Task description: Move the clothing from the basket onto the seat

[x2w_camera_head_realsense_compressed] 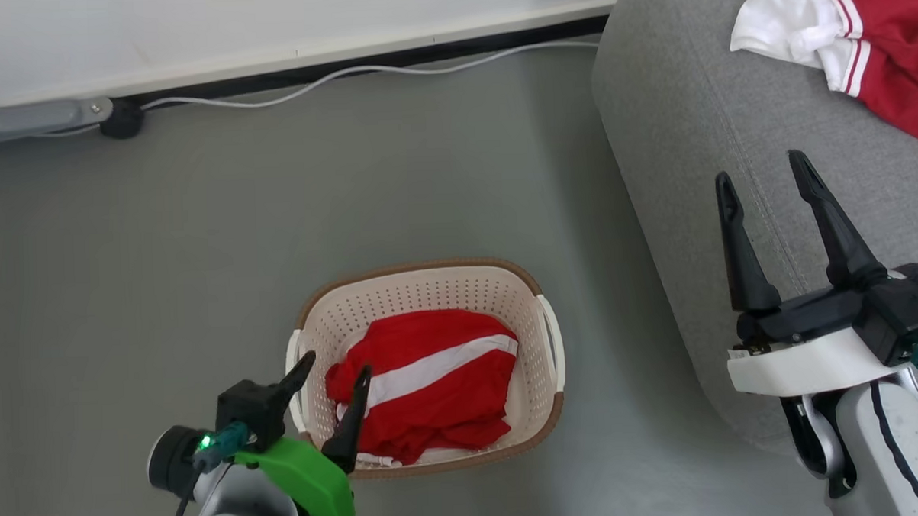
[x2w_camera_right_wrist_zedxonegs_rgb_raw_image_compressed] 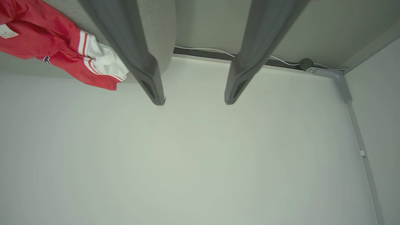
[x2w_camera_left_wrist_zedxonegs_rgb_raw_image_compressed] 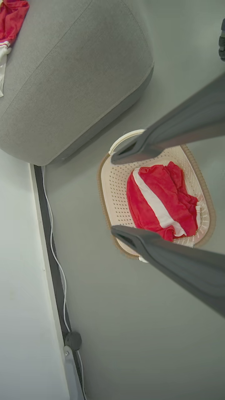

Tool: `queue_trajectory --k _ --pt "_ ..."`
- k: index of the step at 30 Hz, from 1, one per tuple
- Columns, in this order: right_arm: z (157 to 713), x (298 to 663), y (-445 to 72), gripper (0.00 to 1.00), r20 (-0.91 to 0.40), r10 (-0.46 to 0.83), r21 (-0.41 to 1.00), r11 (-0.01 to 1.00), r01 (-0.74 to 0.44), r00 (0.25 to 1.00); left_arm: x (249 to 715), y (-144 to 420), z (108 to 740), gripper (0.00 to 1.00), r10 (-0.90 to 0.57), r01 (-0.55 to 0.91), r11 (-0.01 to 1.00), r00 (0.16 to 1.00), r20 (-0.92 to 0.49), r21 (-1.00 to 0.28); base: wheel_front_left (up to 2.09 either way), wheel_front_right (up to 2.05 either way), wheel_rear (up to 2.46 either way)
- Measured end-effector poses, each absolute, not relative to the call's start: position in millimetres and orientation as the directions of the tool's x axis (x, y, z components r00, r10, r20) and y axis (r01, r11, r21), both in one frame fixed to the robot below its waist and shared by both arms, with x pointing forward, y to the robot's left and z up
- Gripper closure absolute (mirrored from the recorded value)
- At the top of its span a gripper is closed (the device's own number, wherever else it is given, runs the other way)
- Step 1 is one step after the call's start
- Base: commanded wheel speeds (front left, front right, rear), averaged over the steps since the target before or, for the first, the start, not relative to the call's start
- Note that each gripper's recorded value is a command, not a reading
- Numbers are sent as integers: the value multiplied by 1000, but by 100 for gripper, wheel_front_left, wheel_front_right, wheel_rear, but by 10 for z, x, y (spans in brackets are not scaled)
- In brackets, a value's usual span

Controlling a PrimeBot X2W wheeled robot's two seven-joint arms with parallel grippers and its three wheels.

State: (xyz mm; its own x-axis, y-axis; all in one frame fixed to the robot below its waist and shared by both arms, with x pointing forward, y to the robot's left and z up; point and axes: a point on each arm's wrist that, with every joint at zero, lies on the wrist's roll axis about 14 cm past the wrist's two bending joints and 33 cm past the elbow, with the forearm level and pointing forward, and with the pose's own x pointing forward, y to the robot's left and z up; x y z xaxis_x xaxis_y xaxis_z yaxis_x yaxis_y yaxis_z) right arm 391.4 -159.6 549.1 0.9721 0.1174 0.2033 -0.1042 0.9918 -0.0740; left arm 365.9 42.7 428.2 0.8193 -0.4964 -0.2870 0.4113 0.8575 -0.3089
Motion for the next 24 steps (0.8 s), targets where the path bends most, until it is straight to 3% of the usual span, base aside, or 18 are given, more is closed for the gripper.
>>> queue_trajectory --k 12,24 --pt "5251 4305 -1479 0 165 132 -32 991 -128 977 3997 64 3772 0 -581 513 813 681 -446 -276 0 0 0" --pt "4758 4601 -1477 0 64 126 -16 992 -125 990 4329 -233 3332 0 -622 559 775 591 -513 -296 0 0 0"
